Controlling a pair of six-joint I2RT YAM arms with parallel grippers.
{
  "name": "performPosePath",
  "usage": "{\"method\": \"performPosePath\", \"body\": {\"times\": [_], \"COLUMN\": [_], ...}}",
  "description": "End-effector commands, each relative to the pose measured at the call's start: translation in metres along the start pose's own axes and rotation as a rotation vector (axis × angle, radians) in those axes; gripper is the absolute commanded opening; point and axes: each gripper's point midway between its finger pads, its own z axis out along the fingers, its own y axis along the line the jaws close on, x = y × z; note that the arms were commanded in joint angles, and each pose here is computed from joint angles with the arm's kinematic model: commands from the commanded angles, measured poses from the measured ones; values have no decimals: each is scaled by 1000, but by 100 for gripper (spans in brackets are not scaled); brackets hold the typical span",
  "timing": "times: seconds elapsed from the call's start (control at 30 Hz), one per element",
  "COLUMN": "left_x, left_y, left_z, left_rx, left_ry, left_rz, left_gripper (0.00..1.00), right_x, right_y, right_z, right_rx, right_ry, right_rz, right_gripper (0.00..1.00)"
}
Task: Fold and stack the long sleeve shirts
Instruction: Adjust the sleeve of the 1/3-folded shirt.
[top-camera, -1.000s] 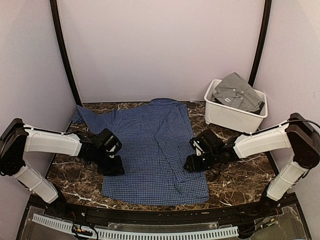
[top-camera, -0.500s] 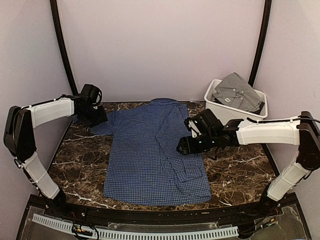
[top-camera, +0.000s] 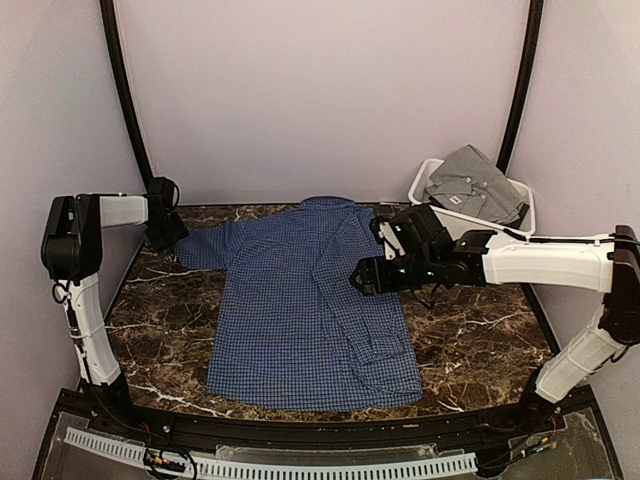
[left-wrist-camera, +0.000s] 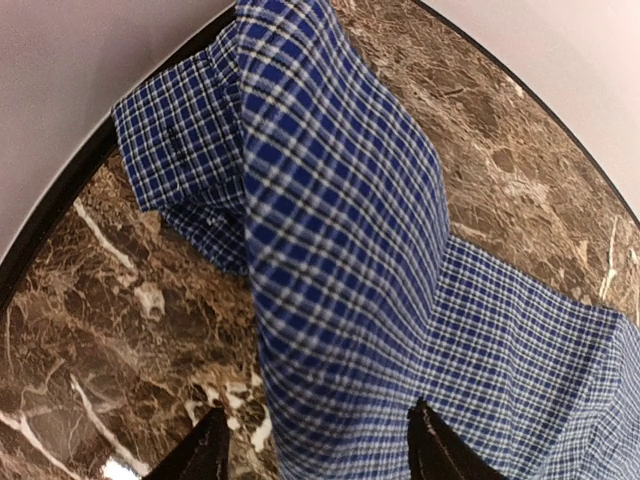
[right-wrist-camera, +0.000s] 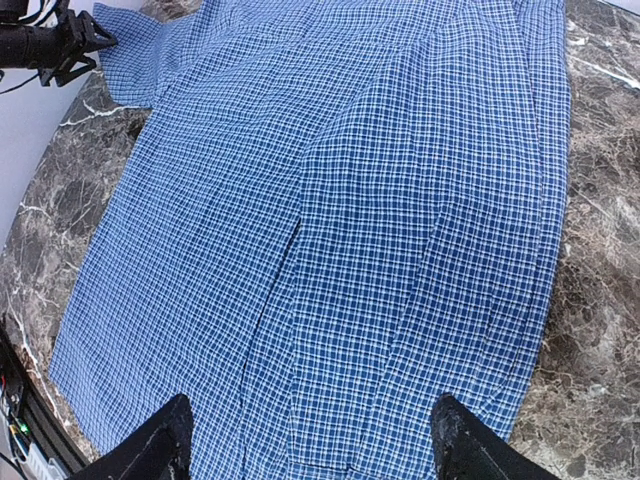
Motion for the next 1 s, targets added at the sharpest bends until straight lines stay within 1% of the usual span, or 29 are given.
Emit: {"method": "performPosePath", "body": {"times": [0.0,0.17,0.23,0.3,0.33,0.37,0.4,0.43,0.47,0.5,0.53,0.63,0.73,0.77,0.8,0.83,0.97], "left_x": [-29,-36,-40,-43,-43,-44,-44,-46,-45,-47,-46,-46,-42,-32,-27,-16,35], "left_y": [-3,10,8,3,2,-1,-4,-7,-9,-12,-17,-29,-50,-55,-69,-71,-98], "left_z": [4,20,25,28,29,29,29,29,28,26,24,10,-17,-21,-37,-39,-72], "left_rx": [14,5,32,64,73,87,104,117,132,146,170,220,280,290,323,329,405], "left_ry": [-69,-64,-66,-68,-68,-70,-68,-74,-70,-73,-65,-72,-100,-91,-103,-90,-56], "left_rz": [-19,-22,-17,-10,-6,1,6,19,25,32,36,54,95,112,134,146,220], "left_gripper": [61,60,56,49,41,37,29,24,13,8,2,0,0,0,0,0,0], "right_x": [-23,-21,-22,-22,-23,-23,-24,-25,-25,-26,-26,-27,-28,-28,-29,-29,-27], "right_y": [9,8,8,8,9,9,9,9,8,8,9,8,7,6,6,5,1], "right_z": [-11,-12,-14,-15,-15,-16,-16,-17,-17,-18,-18,-18,-17,-17,-17,-16,-15], "right_rx": [-23,-20,-23,-24,-25,-24,-23,-22,-19,-18,-19,-16,-5,0,2,7,27], "right_ry": [-77,-76,-83,-83,-84,-83,-84,-85,-86,-89,-90,-92,-95,-93,-95,-94,-97], "right_rz": [-10,3,7,8,9,9,9,9,10,13,14,19,21,22,23,23,23], "right_gripper": [79,78,78,78,77,77,76,76,76,76,76,75,75,75,75,75,75]}}
